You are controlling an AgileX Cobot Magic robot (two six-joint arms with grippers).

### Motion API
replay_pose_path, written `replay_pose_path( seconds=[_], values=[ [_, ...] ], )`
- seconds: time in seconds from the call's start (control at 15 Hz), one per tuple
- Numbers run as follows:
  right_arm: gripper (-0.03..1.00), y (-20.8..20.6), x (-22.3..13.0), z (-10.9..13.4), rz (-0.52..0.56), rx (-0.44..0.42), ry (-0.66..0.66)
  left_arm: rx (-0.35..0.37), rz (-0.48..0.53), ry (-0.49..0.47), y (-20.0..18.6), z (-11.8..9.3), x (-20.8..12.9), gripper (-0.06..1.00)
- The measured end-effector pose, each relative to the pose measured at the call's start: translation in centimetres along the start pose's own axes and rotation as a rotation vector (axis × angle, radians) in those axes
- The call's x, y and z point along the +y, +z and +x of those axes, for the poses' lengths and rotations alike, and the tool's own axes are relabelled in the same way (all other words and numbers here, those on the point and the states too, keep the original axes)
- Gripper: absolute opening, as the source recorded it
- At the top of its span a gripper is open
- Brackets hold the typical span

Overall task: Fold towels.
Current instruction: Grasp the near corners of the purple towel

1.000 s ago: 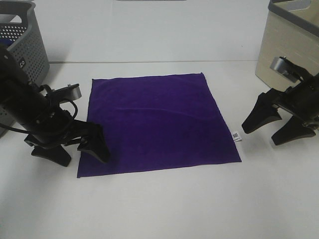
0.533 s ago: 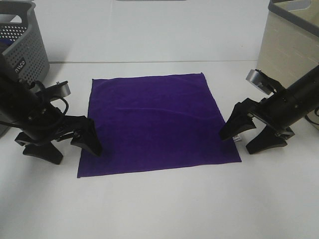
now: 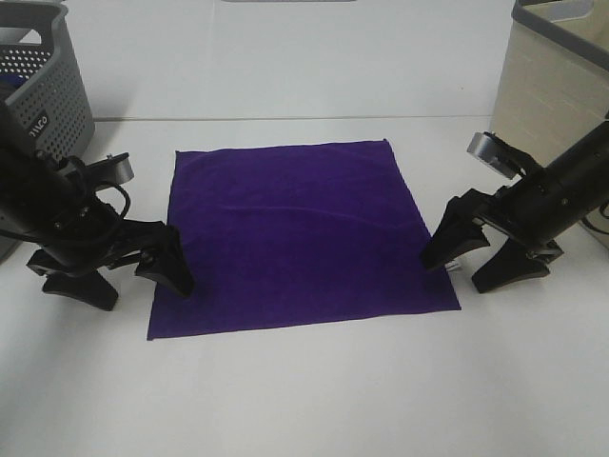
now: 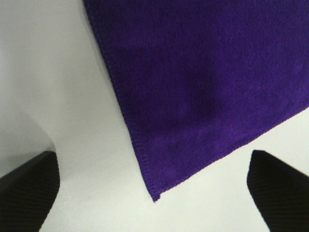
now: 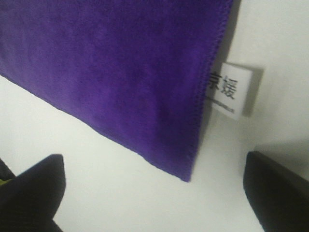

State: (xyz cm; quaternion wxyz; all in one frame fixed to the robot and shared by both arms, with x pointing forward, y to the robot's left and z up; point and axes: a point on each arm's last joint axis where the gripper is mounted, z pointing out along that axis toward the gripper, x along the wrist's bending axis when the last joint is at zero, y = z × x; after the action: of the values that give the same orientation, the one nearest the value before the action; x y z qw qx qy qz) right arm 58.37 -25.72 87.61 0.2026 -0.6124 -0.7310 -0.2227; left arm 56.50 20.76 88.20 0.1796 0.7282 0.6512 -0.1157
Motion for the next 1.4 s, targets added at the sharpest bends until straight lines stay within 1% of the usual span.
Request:
replay_pose_path(
  seconds=[0.13,0.2,0.27,0.53,0.67,0.8,1.0,1.2,1.4],
  values=[
    [0.98,-1.6,0.3,-0.1,-0.006,-0.101,-0.036,0.000,0.001,-0.001,0.0,0.0,0.0,0.99],
    [0.98,-2.5,0.5,0.1,-0.033,-0.133,-0.034,0.000,0.001,0.000,0.0,0.0,0.0,0.99],
    [0.98,-2.9,0.6,0.3,-0.049,-0.142,-0.029,0.001,0.002,0.001,0.0,0.0,0.0,0.99],
    [0.98,-1.3,0.5,-0.8,-0.002,-0.131,0.002,0.002,0.002,0.002,0.0,0.0,0.0,0.99],
    [0.98,-1.2,0.5,-0.9,0.000,-0.129,0.005,0.006,-0.005,0.003,0.0,0.1,0.0,0.99],
    [0.98,-1.2,0.5,-0.8,0.000,-0.128,0.006,0.012,-0.035,-0.018,0.0,0.1,0.3,0.99],
    [0.98,-1.2,0.6,-0.8,-0.006,-0.122,0.014,0.019,-0.029,-0.010,0.0,0.2,0.3,0.99],
    [0.98,-0.9,0.7,-0.6,-0.035,-0.081,0.070,0.020,-0.018,-0.043,0.1,0.2,0.2,0.99],
    [0.98,-0.3,0.8,-0.8,-0.038,-0.048,0.111,0.019,-0.007,-0.049,0.4,0.3,0.1,0.99]
  ],
)
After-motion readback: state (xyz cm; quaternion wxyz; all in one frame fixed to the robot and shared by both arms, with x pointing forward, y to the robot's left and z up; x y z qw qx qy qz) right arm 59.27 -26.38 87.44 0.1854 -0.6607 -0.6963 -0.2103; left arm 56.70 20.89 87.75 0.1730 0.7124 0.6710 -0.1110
